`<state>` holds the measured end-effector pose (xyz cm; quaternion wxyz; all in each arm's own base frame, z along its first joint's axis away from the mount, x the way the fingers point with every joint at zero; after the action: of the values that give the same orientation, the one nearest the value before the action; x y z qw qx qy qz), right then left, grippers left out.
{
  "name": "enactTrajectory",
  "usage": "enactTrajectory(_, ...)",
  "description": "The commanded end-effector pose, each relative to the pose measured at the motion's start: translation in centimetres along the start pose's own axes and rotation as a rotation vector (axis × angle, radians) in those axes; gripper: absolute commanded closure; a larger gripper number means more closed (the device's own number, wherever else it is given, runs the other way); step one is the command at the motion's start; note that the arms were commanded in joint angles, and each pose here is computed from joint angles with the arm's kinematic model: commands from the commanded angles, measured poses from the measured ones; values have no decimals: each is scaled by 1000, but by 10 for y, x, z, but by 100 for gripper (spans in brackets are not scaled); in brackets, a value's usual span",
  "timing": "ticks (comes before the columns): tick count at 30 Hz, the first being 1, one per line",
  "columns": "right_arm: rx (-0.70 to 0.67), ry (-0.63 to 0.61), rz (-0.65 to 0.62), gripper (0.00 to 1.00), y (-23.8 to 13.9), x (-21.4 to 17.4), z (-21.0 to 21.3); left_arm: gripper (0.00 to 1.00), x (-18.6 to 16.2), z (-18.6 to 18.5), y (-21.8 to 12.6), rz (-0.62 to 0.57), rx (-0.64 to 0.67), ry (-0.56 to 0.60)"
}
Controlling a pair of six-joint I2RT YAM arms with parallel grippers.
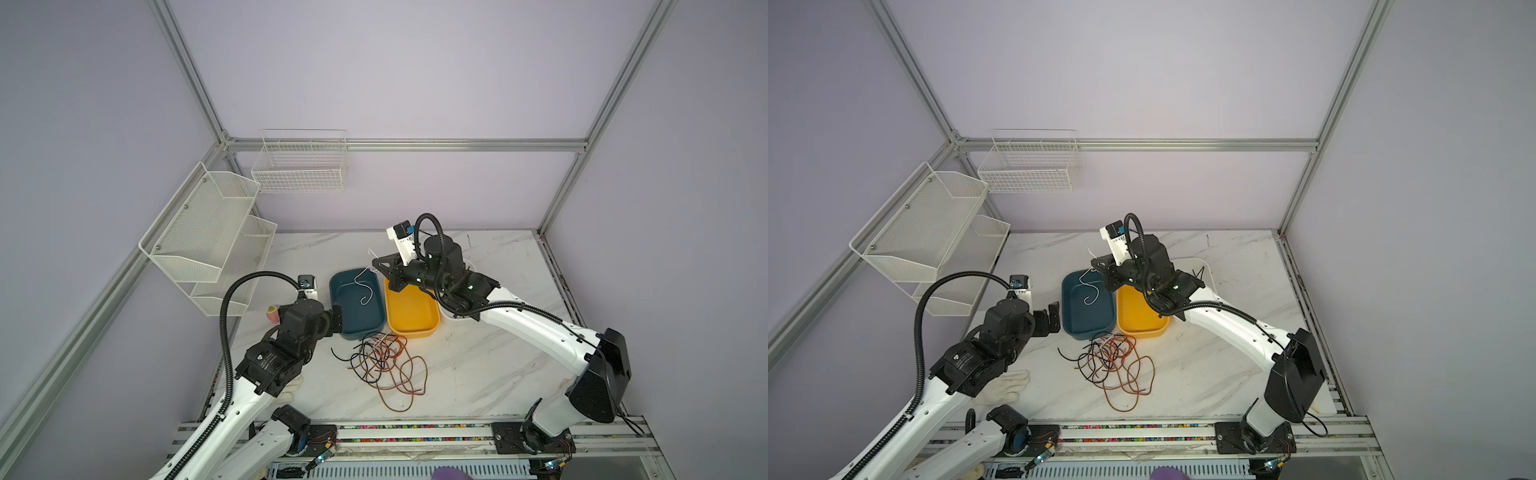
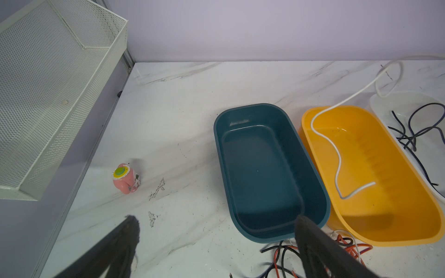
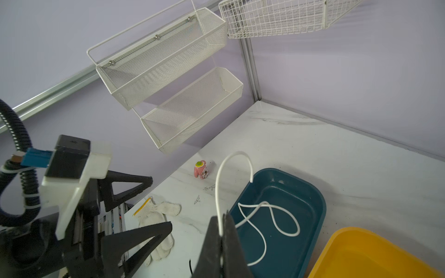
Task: Untangle the cables
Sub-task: 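Carry the white cable over the teal tray and open the right gripper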
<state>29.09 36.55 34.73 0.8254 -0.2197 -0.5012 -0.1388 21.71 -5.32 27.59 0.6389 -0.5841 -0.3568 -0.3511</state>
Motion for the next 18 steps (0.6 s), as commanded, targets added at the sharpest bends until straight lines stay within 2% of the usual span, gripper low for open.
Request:
enactTrajectory(1,30,27,10,100,16,-10,-6,0,-4,1,4,-14,12,-19)
enactTrajectory(11,6,85,158,100,76,-73,-42,0,-5,-1,5,-8,-3,-12)
enactTrajectory(18,-47,126,235,100,99,-107,-64,0,-6,-3,7,-4,-10,-9)
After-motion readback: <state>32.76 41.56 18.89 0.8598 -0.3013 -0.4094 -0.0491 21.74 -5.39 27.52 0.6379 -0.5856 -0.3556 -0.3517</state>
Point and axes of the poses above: each gripper's point midway between its finger pads, its own y axis out along the fingers, its own z axis along the line the jaws close on, x = y × z, the point moved 5 cm from there along -y, back along the fingers, and after that the axes turned 3 degrees about y, right-handed, at the moved point
